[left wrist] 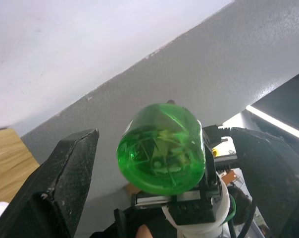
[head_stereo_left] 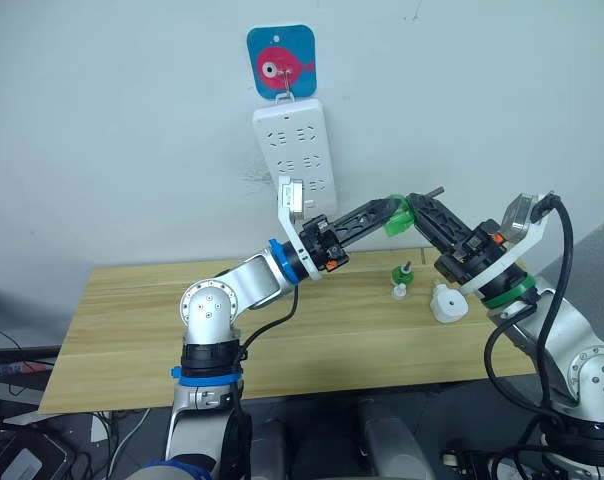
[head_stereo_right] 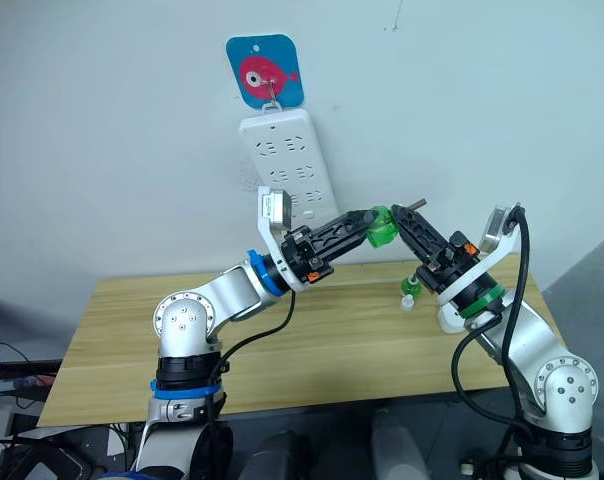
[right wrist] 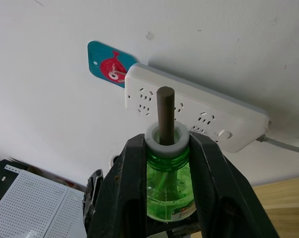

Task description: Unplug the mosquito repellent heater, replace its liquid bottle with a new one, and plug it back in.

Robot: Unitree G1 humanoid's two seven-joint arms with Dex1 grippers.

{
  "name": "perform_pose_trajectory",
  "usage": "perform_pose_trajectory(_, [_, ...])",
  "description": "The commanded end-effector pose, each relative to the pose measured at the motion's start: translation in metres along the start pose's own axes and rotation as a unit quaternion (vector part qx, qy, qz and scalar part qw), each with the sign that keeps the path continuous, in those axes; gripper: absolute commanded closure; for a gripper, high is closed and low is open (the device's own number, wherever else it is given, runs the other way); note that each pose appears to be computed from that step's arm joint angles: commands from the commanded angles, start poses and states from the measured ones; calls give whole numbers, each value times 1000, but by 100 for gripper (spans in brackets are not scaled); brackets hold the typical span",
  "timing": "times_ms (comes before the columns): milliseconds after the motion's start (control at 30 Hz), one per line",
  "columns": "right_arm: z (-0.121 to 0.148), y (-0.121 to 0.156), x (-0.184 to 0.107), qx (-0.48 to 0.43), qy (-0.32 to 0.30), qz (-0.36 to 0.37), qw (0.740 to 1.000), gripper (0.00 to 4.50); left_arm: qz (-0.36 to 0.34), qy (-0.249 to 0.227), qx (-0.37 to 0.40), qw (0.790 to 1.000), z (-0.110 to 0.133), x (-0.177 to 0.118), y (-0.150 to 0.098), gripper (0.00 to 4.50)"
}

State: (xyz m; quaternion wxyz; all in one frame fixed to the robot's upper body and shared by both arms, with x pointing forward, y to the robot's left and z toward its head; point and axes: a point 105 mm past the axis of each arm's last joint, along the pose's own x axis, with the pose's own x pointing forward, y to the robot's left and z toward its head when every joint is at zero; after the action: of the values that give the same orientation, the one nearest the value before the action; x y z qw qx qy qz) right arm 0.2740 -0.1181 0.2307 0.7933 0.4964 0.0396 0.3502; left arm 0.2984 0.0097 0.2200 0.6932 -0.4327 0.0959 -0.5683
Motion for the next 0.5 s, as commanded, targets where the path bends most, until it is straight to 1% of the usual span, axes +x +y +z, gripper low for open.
perform_pose_trajectory(33, [-1, 15, -1, -15, 2, 30, 999, 369, -23, 0, 3, 1000, 2, 7, -10, 0])
perform_pose_trajectory(233, [-2, 17, -1, -15, 6, 35, 999, 369, -34, 4, -13, 999, 0, 7, -12, 0])
perform_pose_trajectory(333, [-4, 19, 0, -12, 7, 41, 999, 369, -35, 4, -25, 999, -1, 6, -11, 59])
perform_pose_trajectory(500, [-6, 23, 0, -8, 10, 49, 999, 369, -38, 5, -36, 999, -4, 5, -11, 207])
